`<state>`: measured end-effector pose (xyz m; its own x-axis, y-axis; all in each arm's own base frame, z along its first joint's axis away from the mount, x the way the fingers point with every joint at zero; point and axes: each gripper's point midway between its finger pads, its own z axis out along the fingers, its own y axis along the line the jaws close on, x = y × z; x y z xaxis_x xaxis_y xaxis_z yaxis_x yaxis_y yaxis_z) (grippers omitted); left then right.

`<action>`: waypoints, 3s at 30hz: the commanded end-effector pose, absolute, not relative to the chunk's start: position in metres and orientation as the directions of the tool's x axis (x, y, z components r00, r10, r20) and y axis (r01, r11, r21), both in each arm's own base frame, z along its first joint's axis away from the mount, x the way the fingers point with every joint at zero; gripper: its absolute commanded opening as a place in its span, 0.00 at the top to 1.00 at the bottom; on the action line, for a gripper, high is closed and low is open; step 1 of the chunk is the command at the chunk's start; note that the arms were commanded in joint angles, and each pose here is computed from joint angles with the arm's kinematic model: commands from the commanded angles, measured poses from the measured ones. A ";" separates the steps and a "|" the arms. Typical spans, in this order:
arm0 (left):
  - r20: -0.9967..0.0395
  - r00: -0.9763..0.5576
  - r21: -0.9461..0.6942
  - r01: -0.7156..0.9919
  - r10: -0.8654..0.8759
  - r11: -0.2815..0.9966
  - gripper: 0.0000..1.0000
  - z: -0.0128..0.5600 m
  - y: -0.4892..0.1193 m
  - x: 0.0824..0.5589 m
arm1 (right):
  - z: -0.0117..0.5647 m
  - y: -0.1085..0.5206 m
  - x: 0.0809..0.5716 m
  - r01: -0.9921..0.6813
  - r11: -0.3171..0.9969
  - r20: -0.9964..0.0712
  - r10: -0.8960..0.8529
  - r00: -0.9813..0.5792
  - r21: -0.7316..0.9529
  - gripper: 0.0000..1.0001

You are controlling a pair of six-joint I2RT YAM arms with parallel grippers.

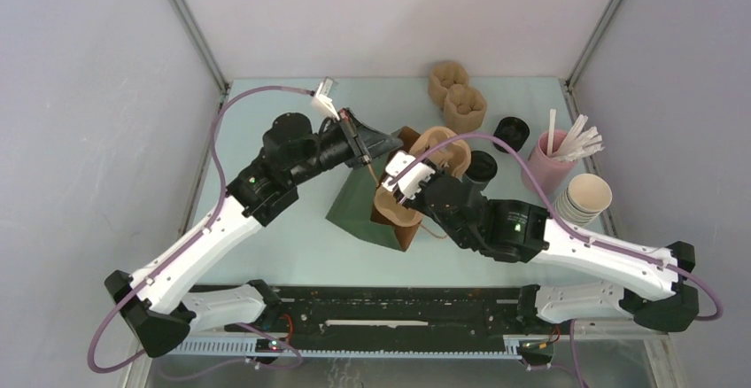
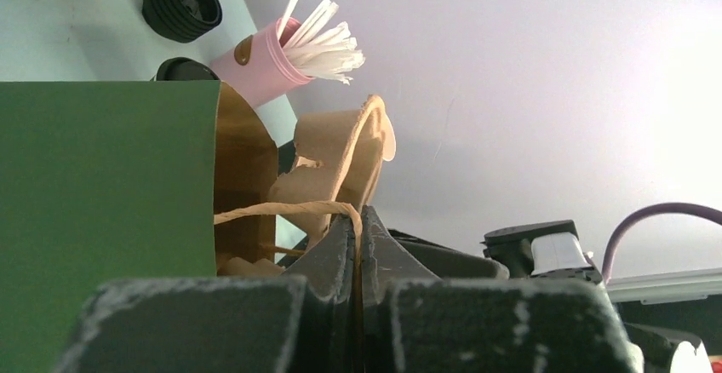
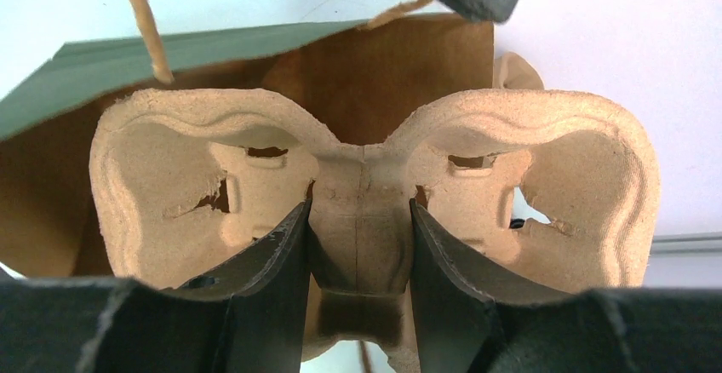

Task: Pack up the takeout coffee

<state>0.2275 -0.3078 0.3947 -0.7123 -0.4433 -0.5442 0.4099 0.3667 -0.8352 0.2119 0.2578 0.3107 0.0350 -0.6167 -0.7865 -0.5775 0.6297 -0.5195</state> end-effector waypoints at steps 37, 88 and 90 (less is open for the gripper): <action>-0.492 -0.705 -0.870 0.402 -0.510 0.284 1.00 0.403 -0.312 0.232 | 0.291 0.308 0.159 -0.894 0.302 -0.890 -0.414 0.191 -0.333 0.60; -0.568 -0.732 -0.823 0.511 -0.377 0.248 1.00 0.398 -0.314 0.202 | 0.273 0.282 0.223 -0.853 0.520 -0.945 -0.258 -0.201 0.039 0.62; -0.568 -0.734 -0.823 0.506 -0.372 0.258 1.00 0.397 -0.314 0.203 | 0.272 0.280 0.225 -0.835 0.546 -0.942 -0.241 -0.235 0.069 0.64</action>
<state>0.2091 -0.3157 0.3799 -0.7493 -0.3935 -0.5327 0.4582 0.2727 -0.8460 0.2235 0.2837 0.2733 -0.1779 -0.2658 -0.9475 -0.8612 0.5080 0.0191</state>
